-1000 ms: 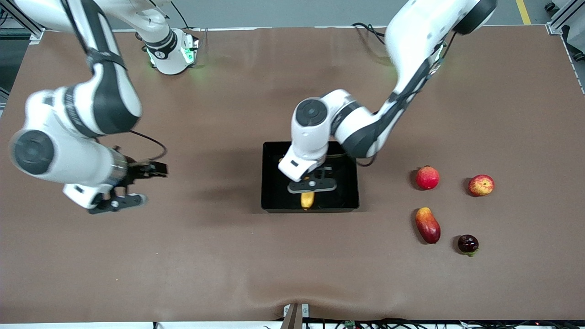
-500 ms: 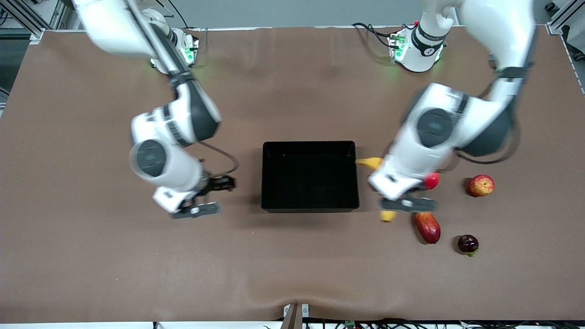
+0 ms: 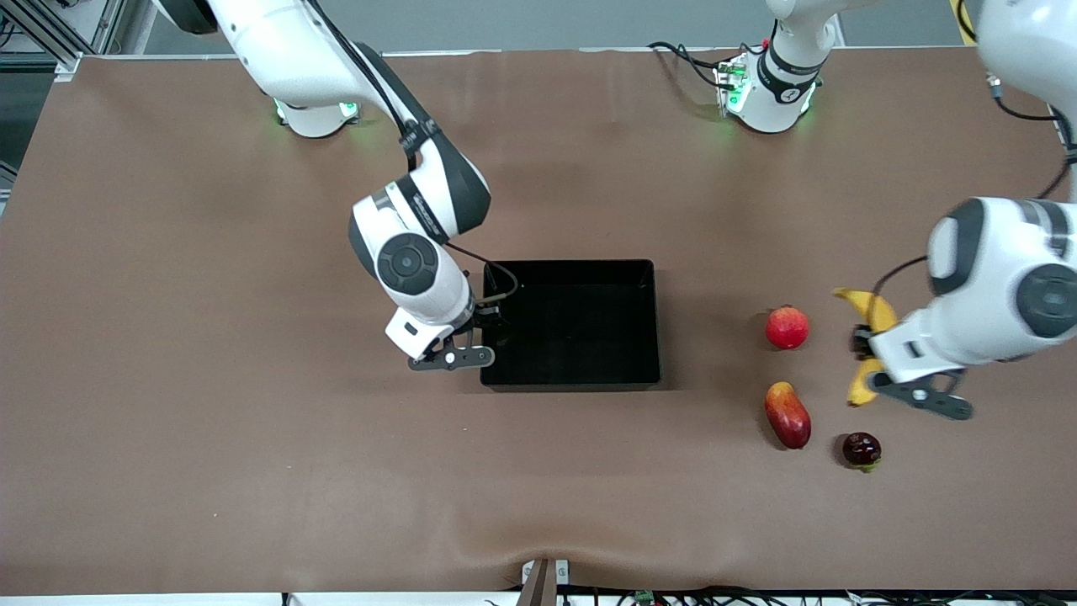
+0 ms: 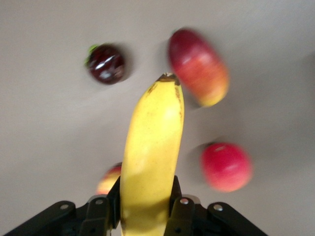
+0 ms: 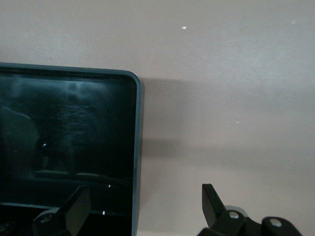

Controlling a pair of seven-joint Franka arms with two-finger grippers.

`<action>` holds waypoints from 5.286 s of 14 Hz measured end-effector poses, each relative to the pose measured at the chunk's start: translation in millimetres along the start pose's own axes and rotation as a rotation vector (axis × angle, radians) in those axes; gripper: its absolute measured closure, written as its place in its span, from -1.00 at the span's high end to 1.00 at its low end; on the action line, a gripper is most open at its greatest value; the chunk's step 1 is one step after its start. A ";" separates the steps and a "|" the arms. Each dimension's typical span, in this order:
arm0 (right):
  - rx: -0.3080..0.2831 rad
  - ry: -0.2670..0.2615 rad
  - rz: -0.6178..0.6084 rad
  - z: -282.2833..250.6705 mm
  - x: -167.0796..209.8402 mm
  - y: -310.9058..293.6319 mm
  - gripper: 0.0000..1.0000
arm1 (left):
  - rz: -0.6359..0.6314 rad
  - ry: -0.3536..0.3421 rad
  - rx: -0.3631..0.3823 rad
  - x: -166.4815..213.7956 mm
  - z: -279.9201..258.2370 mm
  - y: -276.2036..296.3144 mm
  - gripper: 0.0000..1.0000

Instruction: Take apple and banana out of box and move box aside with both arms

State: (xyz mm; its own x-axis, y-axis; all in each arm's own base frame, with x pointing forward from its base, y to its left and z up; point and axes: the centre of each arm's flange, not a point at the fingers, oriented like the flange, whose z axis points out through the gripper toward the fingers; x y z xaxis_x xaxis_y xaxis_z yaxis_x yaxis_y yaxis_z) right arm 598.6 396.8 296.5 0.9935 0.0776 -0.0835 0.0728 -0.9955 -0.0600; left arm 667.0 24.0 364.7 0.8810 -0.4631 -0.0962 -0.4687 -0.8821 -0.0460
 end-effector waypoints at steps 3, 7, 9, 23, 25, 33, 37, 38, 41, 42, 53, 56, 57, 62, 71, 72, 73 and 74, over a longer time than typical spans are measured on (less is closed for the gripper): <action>0.001 0.015 -0.007 37.1 0.2 -13.0 1.00 | 0.155 0.034 -0.012 -35.4 48.6 -74.3 -0.23; -0.009 0.001 0.068 64.1 -1.2 -15.3 0.92 | 0.315 0.059 0.068 -48.6 116.2 -118.1 -0.23; -0.016 -0.011 0.122 69.4 -6.6 -20.4 0.77 | 0.388 0.094 0.082 -42.4 139.1 -118.6 -0.23; 0.025 0.030 0.067 -85.9 31.3 93.9 -0.91 | 0.580 0.230 0.114 -6.0 178.1 -120.9 0.48; 0.051 0.023 0.077 -120.6 49.2 195.1 -0.91 | 0.499 0.227 0.058 5.2 155.1 -108.3 0.88; 0.091 -0.003 0.062 -82.2 29.0 531.1 -0.91 | -0.052 0.062 0.007 8.7 -62.4 -4.4 1.00; 0.052 0.039 0.071 -34.8 29.0 585.8 -0.91 | -0.253 0.048 0.034 -9.8 -139.3 39.3 1.00; 0.047 0.044 0.084 -20.7 29.4 595.3 -0.91 | -0.298 0.056 0.032 -14.4 -156.4 49.6 1.00; 0.040 0.045 0.119 12.7 26.5 619.2 -0.91 | -0.356 0.058 0.048 -32.4 -204.5 61.9 1.00; 0.038 0.049 0.127 17.9 25.6 624.6 -0.91 | -0.363 0.052 0.050 -37.7 -217.1 62.2 1.00; 0.038 0.137 0.064 -117.3 43.5 561.9 0.89 | -0.434 0.044 0.019 -81.7 -271.8 121.5 1.00; 0.055 0.085 0.030 -182.5 29.2 483.4 1.00 | -0.456 0.043 -0.005 -91.2 -272.4 126.8 1.00; 0.060 0.068 0.022 -197.8 21.3 470.0 1.00 | -0.468 0.044 -0.010 -92.1 -272.5 127.7 1.00; 0.074 0.028 0.030 -247.5 -10.2 442.1 1.00 | -0.478 0.035 -0.014 -91.7 -267.1 127.0 1.00; 0.022 0.005 0.060 -337.3 -79.4 385.6 1.00 | -0.482 0.038 -0.014 -92.6 -267.7 125.4 1.00; 0.017 0.005 0.061 -345.9 -88.2 386.1 1.00 | -0.482 0.038 -0.014 -92.7 -267.8 125.4 1.00; 0.007 0.007 0.062 -351.9 -95.9 386.6 1.00 | -0.483 0.039 -0.019 -93.0 -268.2 125.3 1.00; -0.001 0.009 0.063 -354.7 -103.0 386.9 1.00 | -0.487 0.040 -0.033 -93.8 -268.6 124.4 1.00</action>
State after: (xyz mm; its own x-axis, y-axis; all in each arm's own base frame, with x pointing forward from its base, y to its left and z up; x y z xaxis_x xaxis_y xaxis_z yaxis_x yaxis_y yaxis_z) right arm 555.5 -15.4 634.7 0.9968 0.0139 -0.0786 0.0096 -0.9985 -0.0540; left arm 543.1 -65.3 635.1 0.9995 0.0012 -0.0327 -0.0003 -0.9990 -0.0447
